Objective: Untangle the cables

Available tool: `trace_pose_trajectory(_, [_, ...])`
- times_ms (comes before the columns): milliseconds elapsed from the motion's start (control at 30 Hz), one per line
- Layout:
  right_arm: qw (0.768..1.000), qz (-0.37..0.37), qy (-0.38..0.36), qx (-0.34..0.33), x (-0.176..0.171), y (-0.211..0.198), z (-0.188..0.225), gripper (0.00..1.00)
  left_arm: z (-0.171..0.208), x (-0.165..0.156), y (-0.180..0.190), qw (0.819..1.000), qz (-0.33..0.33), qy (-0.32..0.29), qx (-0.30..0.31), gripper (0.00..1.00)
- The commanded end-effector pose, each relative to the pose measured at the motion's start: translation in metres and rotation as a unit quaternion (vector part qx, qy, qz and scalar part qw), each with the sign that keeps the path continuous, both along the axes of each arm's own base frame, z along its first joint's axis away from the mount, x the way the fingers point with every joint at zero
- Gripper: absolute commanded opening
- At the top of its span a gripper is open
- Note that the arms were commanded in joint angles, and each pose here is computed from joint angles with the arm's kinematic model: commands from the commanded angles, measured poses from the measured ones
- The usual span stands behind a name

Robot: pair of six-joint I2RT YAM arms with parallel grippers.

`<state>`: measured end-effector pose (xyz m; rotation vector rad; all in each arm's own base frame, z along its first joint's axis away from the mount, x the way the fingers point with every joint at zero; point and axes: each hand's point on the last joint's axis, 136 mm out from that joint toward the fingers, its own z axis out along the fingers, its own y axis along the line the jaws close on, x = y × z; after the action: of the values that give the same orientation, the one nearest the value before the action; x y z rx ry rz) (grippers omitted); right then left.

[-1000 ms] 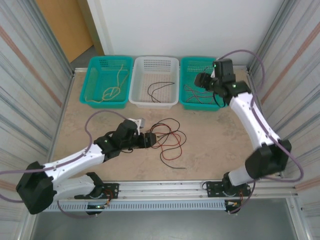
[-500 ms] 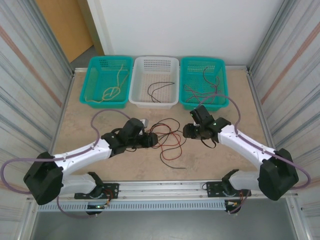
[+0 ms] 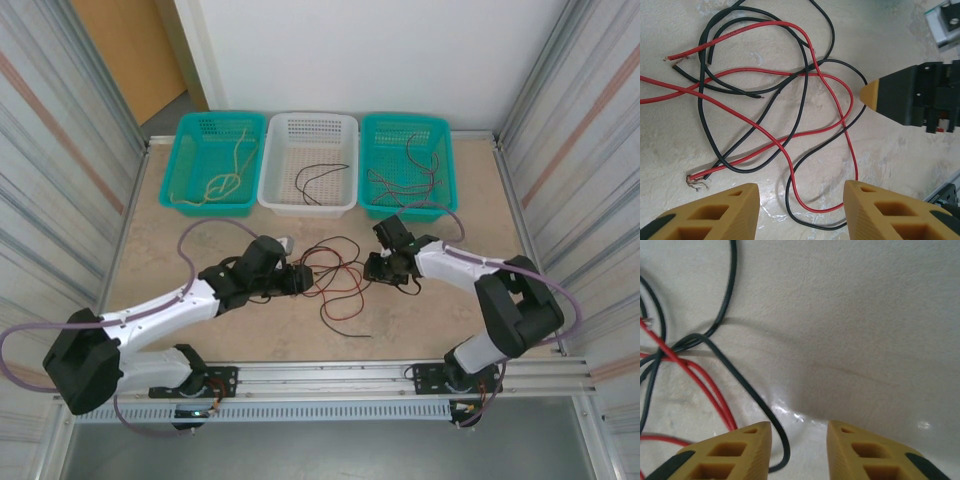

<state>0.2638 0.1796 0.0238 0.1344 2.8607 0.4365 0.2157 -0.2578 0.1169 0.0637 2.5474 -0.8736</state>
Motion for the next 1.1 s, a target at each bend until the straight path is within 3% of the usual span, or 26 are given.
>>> trace_pose_trajectory(0, [1.000,-0.004,0.000,0.005,0.007,0.007,-0.004,0.21,0.015,0.002,0.000,1.000,-0.003,-0.015,-0.006,0.49])
trace_pose_trajectory(100, [1.000,0.003,-0.019,-0.003,0.006,0.008,0.006,0.07,0.018,0.001,0.000,1.000,-0.008,-0.019,-0.003,0.49])
trace_pose_trajectory(233, [0.994,0.050,-0.094,-0.022,0.001,0.023,0.054,0.01,0.024,0.002,0.002,0.999,-0.020,-0.036,0.009,0.55])
trace_pose_trajectory(433, [0.963,0.125,-0.235,-0.046,-0.015,0.054,0.154,0.00,0.063,0.011,-0.001,0.994,-0.047,-0.102,0.012,0.64])
trace_pose_trajectory(667, [0.915,0.205,-0.349,0.009,-0.042,0.094,0.252,0.00,0.106,0.028,-0.009,0.983,-0.060,-0.172,0.006,0.71])
trace_pose_trajectory(867, [0.881,0.234,-0.410,0.031,-0.053,0.103,0.313,0.00,0.126,0.047,-0.006,0.978,-0.040,-0.202,0.024,0.67])
trace_pose_trajectory(1067, [0.853,0.223,-0.467,0.066,-0.062,0.087,0.369,0.00,0.186,0.033,-0.011,0.962,-0.066,-0.262,-0.046,0.67])
